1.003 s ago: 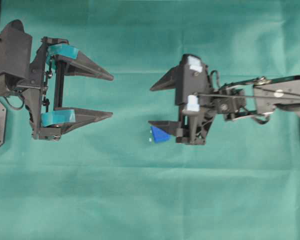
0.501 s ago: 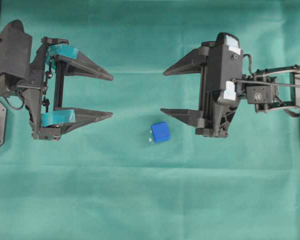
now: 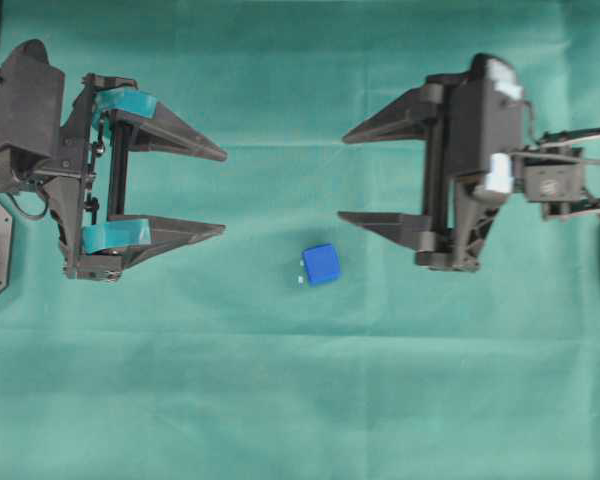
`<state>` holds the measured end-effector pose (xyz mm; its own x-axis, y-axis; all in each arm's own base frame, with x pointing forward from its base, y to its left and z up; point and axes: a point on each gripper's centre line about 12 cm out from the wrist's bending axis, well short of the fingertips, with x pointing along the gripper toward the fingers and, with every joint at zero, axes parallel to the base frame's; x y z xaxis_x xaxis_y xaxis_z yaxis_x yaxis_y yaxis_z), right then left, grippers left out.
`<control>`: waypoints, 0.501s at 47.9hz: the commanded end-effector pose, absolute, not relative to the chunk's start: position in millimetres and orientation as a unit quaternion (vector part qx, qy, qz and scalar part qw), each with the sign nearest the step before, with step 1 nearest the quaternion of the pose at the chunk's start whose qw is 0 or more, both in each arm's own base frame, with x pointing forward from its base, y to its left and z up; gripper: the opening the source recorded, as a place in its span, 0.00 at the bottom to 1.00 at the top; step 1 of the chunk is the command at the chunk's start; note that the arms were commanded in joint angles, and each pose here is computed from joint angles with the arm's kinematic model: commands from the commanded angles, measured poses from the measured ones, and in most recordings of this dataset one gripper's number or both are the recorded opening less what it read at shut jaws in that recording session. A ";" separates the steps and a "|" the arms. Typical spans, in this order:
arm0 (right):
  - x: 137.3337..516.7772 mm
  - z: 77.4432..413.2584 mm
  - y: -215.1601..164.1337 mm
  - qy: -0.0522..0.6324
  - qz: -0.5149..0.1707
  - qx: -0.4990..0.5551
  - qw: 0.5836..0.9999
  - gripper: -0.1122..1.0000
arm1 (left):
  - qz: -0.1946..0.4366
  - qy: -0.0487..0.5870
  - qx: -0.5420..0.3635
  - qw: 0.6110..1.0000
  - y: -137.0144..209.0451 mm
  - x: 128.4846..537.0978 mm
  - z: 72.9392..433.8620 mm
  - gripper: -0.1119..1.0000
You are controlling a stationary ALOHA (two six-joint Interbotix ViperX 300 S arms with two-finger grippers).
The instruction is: Handover the blue block to the right arm after grasping it with the left arm, then place it in the designated position.
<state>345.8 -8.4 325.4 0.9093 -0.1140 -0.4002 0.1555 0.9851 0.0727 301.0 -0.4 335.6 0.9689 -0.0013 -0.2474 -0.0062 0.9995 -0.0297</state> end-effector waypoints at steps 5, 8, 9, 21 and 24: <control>329.0 346.0 -6.4 0.160 -0.057 0.042 0.985 0.93 | 0.000 0.111 -0.015 0.994 -0.9 300.2 344.6 1.00; 323.7 348.8 -6.2 0.152 -0.055 0.039 0.986 0.93 | 0.000 0.111 -0.015 0.994 -0.9 300.2 344.6 1.00; 322.1 349.7 -6.2 0.150 -0.054 0.038 0.987 0.93 | 0.000 0.111 -0.015 0.994 -0.9 299.7 344.4 1.00; 306.0 355.7 -6.5 0.131 -0.051 0.025 0.990 0.93 | -0.001 0.111 -0.015 0.994 -1.4 299.7 344.4 1.00; 304.4 355.1 -6.1 0.129 -0.049 0.024 0.990 0.93 | -0.001 0.110 -0.015 0.994 -1.4 299.4 344.9 1.00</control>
